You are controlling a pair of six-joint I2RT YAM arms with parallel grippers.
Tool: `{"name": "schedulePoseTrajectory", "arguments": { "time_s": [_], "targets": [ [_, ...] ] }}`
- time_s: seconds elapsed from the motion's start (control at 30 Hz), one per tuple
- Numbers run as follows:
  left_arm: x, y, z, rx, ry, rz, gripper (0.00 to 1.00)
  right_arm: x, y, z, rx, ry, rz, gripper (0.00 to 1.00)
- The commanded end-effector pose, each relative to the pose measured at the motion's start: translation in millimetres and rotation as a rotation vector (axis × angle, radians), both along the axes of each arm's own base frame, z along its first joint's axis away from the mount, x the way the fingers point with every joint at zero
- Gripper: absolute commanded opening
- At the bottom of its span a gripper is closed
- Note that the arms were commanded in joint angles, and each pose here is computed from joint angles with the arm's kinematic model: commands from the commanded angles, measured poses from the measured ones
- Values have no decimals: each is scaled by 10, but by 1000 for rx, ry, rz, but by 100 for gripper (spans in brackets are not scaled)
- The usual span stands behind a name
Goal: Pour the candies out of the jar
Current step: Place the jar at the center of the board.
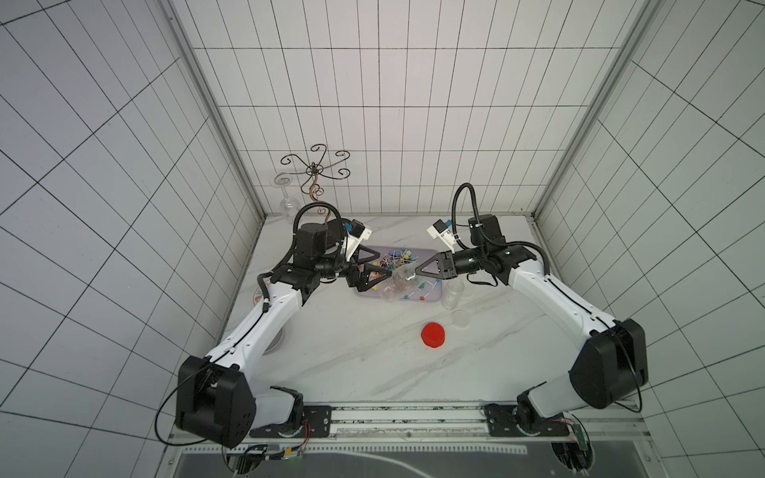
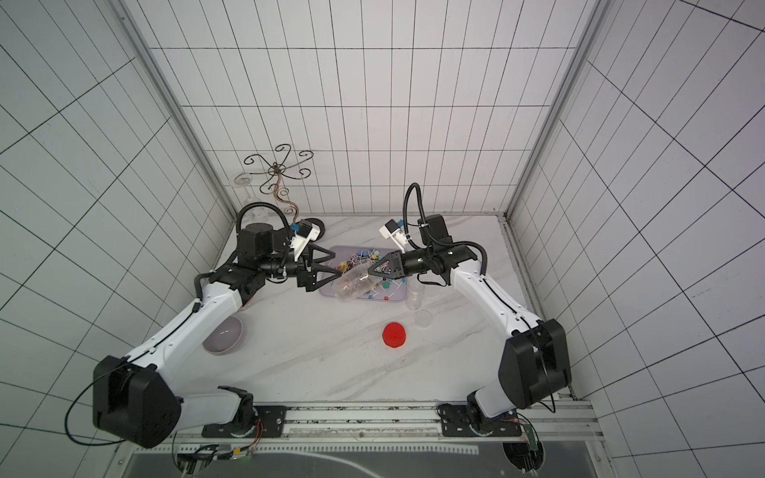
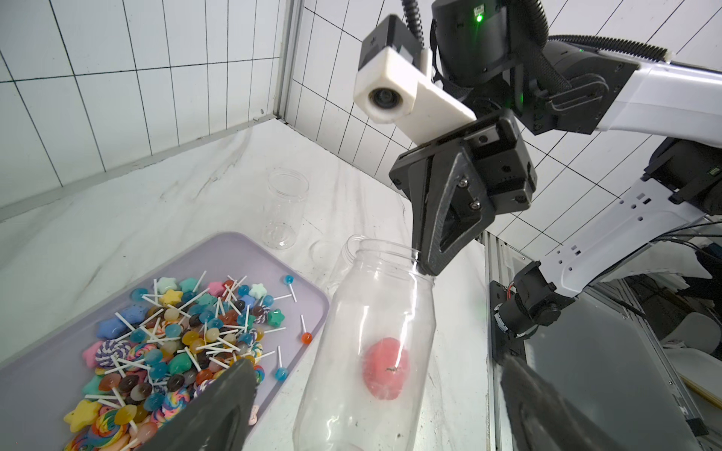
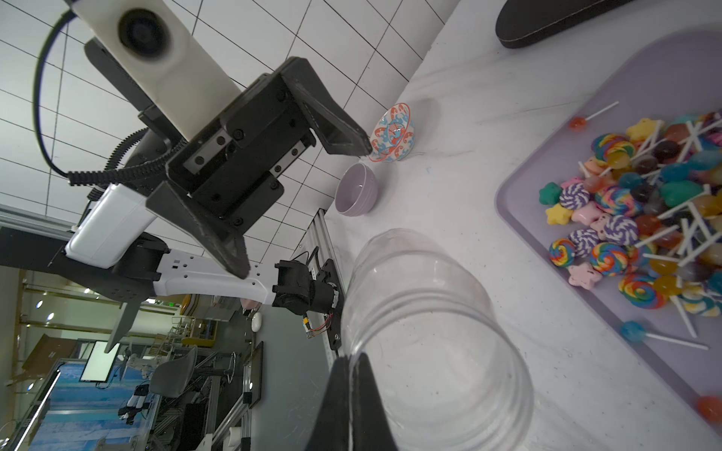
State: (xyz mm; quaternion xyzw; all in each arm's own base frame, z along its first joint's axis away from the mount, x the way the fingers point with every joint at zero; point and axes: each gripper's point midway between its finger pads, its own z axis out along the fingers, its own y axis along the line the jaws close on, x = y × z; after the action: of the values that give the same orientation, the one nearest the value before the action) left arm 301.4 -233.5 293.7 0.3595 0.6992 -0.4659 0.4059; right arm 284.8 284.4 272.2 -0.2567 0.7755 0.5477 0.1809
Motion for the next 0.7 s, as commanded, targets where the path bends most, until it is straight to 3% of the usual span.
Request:
{"name": "schedulePoseTrajectory", "arguments": {
  "time_s": [0.0,0.13,0.43,0.67],
  "targets": [
    [69,36,47,-15,-23,28,97,56,-12,224,-30,-104,-13,0],
    [161,122,51,-7,-23,82,97,82,-86,124,-99,-121,-52,0],
    [525,555,50,70,-57,373,97,-21,-22,-91,-331,-198,-88,0],
    [554,736,70,126,-102,489,97,-250,215,-461,-511,-248,-94,0]
  ]
}}
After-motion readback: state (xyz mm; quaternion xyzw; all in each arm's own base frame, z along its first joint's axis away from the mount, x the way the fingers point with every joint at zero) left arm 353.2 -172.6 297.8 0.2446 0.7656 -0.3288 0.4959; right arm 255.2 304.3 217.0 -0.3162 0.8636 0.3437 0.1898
